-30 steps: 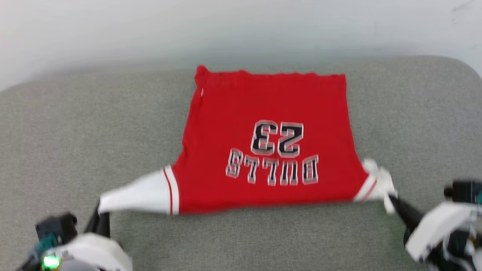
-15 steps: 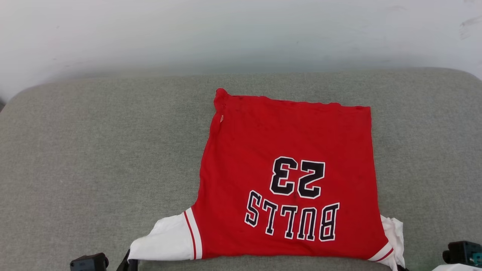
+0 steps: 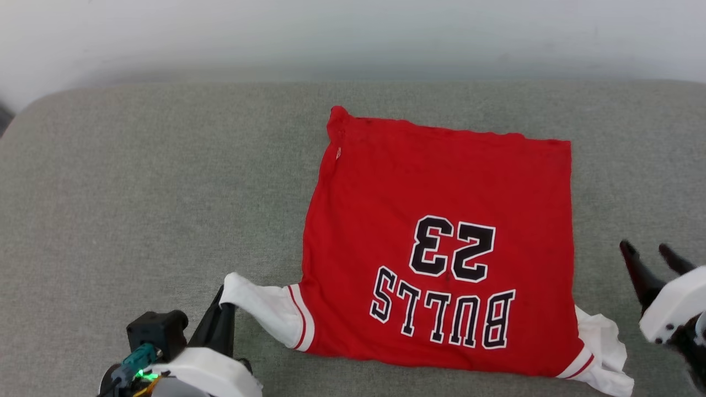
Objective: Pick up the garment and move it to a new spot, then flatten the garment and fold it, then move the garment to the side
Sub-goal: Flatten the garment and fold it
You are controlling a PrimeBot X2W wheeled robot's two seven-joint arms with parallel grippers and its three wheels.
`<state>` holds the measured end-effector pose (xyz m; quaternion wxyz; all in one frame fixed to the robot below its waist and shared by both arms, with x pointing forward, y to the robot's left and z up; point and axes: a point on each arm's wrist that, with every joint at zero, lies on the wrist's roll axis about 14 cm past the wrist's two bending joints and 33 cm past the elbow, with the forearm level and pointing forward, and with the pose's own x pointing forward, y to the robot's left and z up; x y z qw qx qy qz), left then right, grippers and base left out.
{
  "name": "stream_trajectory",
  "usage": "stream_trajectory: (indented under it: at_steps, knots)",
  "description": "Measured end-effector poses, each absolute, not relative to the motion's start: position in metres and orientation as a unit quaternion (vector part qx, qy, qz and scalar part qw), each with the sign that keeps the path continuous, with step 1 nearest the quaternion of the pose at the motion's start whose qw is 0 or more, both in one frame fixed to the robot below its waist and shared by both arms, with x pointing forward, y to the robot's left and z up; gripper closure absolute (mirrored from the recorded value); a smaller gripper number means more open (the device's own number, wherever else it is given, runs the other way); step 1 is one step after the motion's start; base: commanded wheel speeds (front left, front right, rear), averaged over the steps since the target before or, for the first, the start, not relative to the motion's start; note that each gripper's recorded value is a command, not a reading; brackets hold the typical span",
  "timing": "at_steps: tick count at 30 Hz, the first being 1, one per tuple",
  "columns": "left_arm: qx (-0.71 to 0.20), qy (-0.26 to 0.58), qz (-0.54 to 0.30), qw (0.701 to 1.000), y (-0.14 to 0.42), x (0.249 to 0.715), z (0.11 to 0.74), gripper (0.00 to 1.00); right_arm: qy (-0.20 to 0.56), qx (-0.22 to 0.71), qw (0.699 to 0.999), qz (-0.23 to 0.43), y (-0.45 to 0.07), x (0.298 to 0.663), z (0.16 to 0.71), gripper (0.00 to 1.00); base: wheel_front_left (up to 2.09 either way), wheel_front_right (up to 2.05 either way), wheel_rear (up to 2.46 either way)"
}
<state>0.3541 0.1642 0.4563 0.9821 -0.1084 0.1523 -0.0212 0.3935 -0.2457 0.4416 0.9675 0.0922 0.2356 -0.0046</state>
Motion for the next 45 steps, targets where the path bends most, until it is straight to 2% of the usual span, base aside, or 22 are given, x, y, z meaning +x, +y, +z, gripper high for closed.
stream_trajectory:
  at_steps: [3, 4, 6, 12, 18, 21, 25, 26, 27, 28, 37, 42, 45]
  knots:
    - [-0.11, 0.131, -0.035, 0.985, 0.156, 0.371, 0.465, 1.0, 0.22, 0.08, 0.972, -0.004, -0.253, 0.43, 0.449, 0.0, 0.0, 0.0, 0.0]
    - [-0.112, 0.12, -0.044, 0.985, 0.15, 0.384, 0.469, 1.0, 0.224, 0.067, 0.972, -0.007, -0.26, 0.454, 0.449, 0.0, 0.0, 0.0, 0.0]
    - [-0.112, 0.112, -0.047, 0.986, 0.149, 0.39, 0.471, 1.0, 0.23, 0.073, 0.97, -0.006, -0.259, 0.466, 0.446, 0.0, 0.0, 0.0, 0.0]
    - [-0.114, 0.097, -0.05, 0.987, 0.146, 0.42, 0.467, 1.0, 0.307, 0.072, 0.949, 0.016, -0.246, 0.527, 0.416, 0.0, 0.0, 0.0, 0.0]
    - [-0.114, 0.106, -0.042, 0.987, 0.15, 0.429, 0.45, 1.0, 0.401, 0.067, 0.913, 0.04, -0.223, 0.561, 0.378, 0.0, 0.0, 0.0, 0.0]
    - [-0.114, 0.115, -0.032, 0.986, 0.155, 0.43, 0.441, 1.0, 0.424, 0.065, 0.902, 0.05, -0.212, 0.574, 0.367, 0.0, 0.0, 0.0, 0.0]
    - [-0.112, 0.126, -0.02, 0.985, 0.162, 0.428, 0.431, 1.0, 0.471, 0.081, 0.877, 0.051, -0.205, 0.575, 0.35, 0.0, 0.0, 0.0, 0.0]
    - [-0.114, 0.129, -0.018, 0.985, 0.163, 0.427, 0.429, 1.0, 0.48, 0.085, 0.872, 0.051, -0.205, 0.575, 0.348, 0.06, 0.0, 0.0, 0.0]
    - [-0.115, 0.13, -0.018, 0.985, 0.163, 0.427, 0.428, 1.0, 0.484, 0.087, 0.869, 0.05, -0.205, 0.575, 0.348, 0.87, 0.0, 0.0, 0.0]
    - [-0.115, 0.13, -0.017, 0.985, 0.163, 0.427, 0.429, 1.0, 0.484, 0.087, 0.869, 0.051, -0.204, 0.575, 0.349, 1.0, 0.0, 0.0, 0.0]
    - [-0.112, 0.138, -0.014, 0.984, 0.167, 0.419, 0.431, 1.0, 0.457, 0.029, 0.887, 0.054, -0.211, 0.559, 0.372, 1.0, 0.0, 0.0, 0.0]
    - [-0.106, 0.153, -0.002, 0.982, 0.177, 0.402, 0.43, 1.0, 0.417, -0.002, 0.908, 0.038, -0.238, 0.542, 0.409, 1.0, 0.0, 0.0, 0.0]
    - [-0.102, 0.161, 0.005, 0.982, 0.183, 0.393, 0.429, 1.0, 0.401, -0.013, 0.916, 0.025, -0.257, 0.52, 0.426, 1.0, 0.0, 0.0, 0.0]
